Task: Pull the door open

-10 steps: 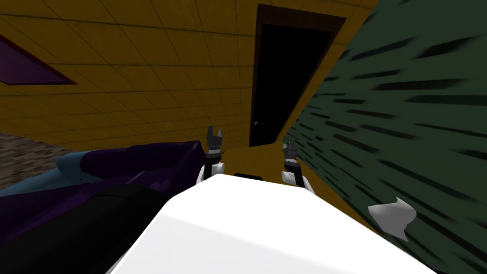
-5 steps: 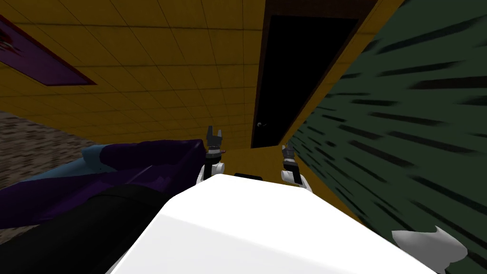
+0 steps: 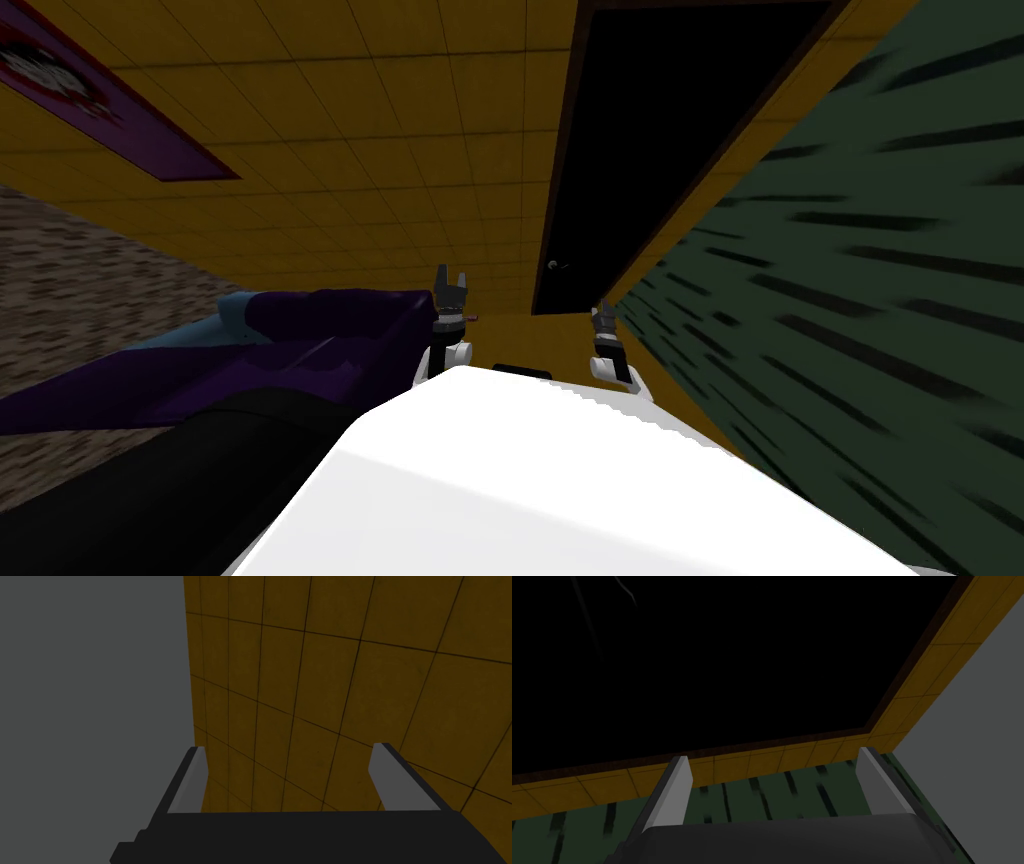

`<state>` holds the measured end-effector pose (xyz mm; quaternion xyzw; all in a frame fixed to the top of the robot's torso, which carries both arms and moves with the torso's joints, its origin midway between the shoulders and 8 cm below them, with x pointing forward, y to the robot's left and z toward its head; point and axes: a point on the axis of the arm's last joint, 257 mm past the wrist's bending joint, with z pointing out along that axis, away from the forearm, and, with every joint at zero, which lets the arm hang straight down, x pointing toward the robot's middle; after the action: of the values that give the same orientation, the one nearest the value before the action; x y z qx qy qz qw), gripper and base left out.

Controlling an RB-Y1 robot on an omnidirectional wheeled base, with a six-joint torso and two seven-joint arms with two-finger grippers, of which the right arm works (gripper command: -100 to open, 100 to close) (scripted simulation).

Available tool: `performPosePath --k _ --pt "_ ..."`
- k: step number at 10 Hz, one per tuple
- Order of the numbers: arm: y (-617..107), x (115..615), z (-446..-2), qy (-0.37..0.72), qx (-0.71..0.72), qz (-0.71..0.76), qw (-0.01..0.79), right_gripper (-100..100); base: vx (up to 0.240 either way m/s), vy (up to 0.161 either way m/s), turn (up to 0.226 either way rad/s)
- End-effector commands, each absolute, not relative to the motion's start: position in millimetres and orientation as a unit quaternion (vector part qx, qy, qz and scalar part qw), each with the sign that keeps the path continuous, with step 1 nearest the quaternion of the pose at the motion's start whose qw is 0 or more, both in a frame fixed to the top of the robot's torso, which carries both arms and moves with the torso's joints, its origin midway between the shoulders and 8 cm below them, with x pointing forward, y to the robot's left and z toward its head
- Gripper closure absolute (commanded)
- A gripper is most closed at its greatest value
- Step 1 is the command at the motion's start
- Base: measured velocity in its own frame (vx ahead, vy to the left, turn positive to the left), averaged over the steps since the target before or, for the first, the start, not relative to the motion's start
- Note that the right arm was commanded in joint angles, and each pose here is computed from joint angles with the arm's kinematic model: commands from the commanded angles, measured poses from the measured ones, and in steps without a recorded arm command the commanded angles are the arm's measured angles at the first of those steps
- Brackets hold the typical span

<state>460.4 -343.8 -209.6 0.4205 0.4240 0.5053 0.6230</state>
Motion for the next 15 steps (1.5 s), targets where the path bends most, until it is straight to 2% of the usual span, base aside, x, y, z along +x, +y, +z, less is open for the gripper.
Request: performPosePath --k 1,15 --pt "-347.6 464.6 -219.7 0.427 0.426 0.502 0.620 -100 0.086 -0.031 0.142" --pt "-387.4 489.0 -295.9 0.452 0.479 0.460 0.596 -100 0.086 -0.052 0.141"
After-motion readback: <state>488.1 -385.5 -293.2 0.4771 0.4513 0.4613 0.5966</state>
